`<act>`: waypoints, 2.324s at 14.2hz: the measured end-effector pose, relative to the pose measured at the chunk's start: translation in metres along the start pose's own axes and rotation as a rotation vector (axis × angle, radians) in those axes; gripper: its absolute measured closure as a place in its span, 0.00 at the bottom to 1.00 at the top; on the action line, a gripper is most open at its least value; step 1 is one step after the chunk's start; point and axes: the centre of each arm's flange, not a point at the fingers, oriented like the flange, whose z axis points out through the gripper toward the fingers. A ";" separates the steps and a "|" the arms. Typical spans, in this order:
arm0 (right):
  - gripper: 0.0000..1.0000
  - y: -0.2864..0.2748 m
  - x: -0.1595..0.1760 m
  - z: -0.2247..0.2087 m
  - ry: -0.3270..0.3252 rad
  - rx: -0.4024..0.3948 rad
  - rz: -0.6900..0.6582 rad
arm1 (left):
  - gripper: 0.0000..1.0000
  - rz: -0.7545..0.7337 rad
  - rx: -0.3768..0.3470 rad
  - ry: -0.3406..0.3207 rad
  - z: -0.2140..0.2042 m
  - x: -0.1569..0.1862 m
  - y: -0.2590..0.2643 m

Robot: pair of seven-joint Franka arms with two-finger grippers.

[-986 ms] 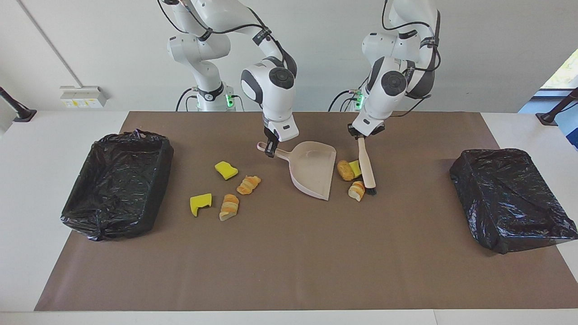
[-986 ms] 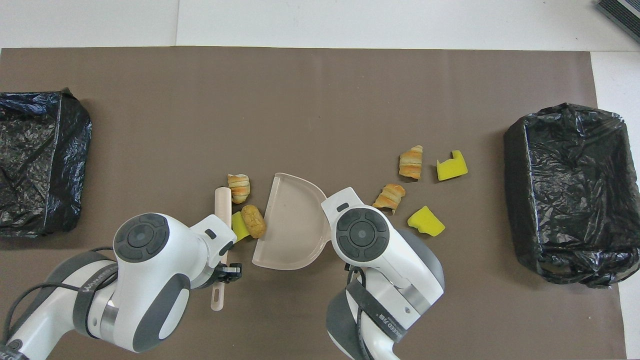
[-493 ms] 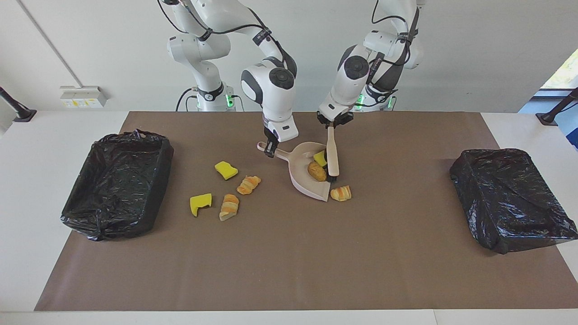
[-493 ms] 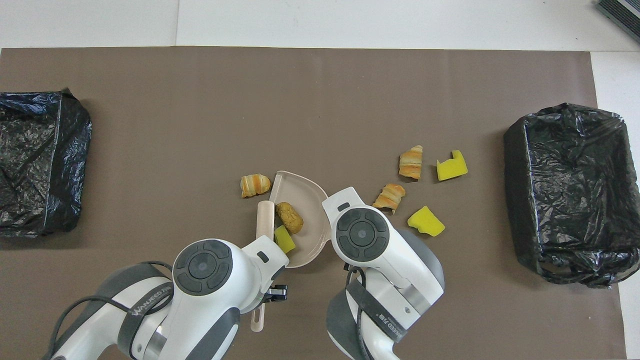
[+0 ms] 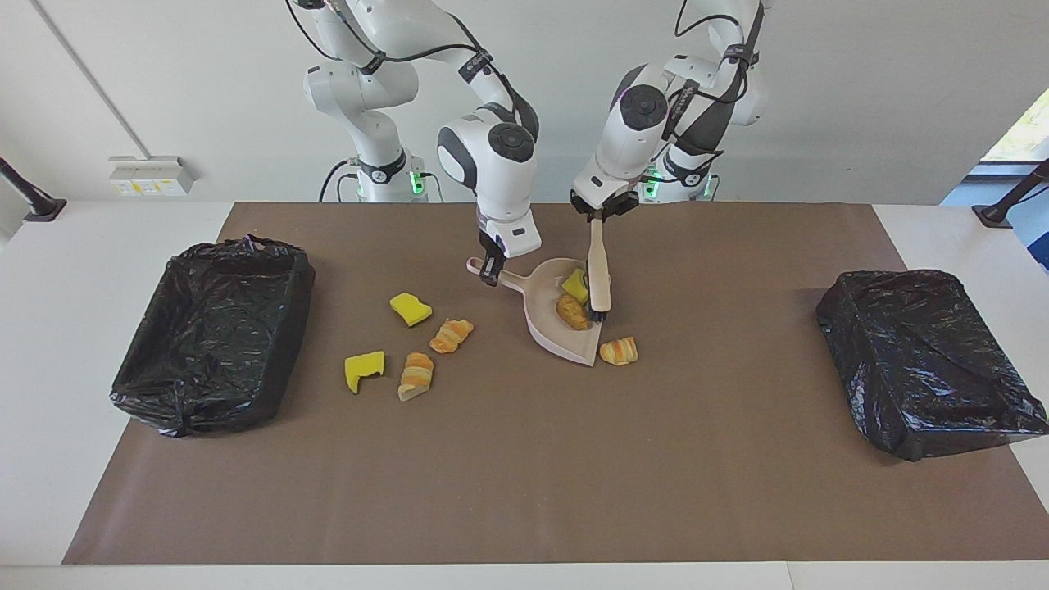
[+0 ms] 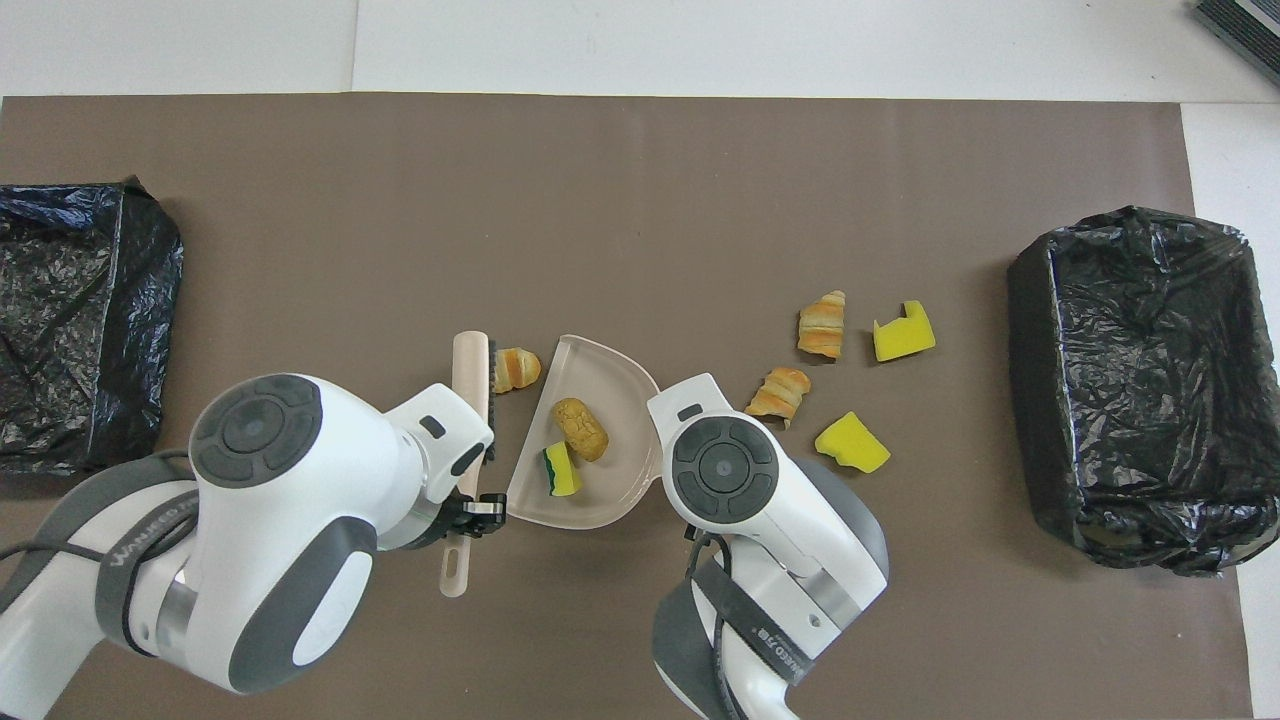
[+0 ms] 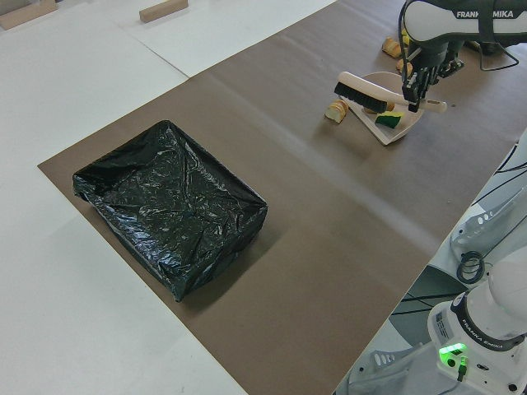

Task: Sweep and dump trash in bin
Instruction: 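Sweep the pieces into the dustpan held by the right gripper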

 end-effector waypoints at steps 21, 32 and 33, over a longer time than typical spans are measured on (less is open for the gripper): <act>0.67 -0.005 0.003 0.000 0.000 0.000 0.049 | 0.74 0.148 0.140 -0.072 0.076 -0.018 0.090; 0.67 -0.005 0.003 0.000 0.001 0.000 0.049 | 0.74 -0.053 0.092 -0.114 0.004 -0.001 0.003; 0.67 -0.005 0.003 0.000 0.001 0.000 0.049 | 0.74 -0.067 0.092 -0.124 0.000 -0.002 -0.005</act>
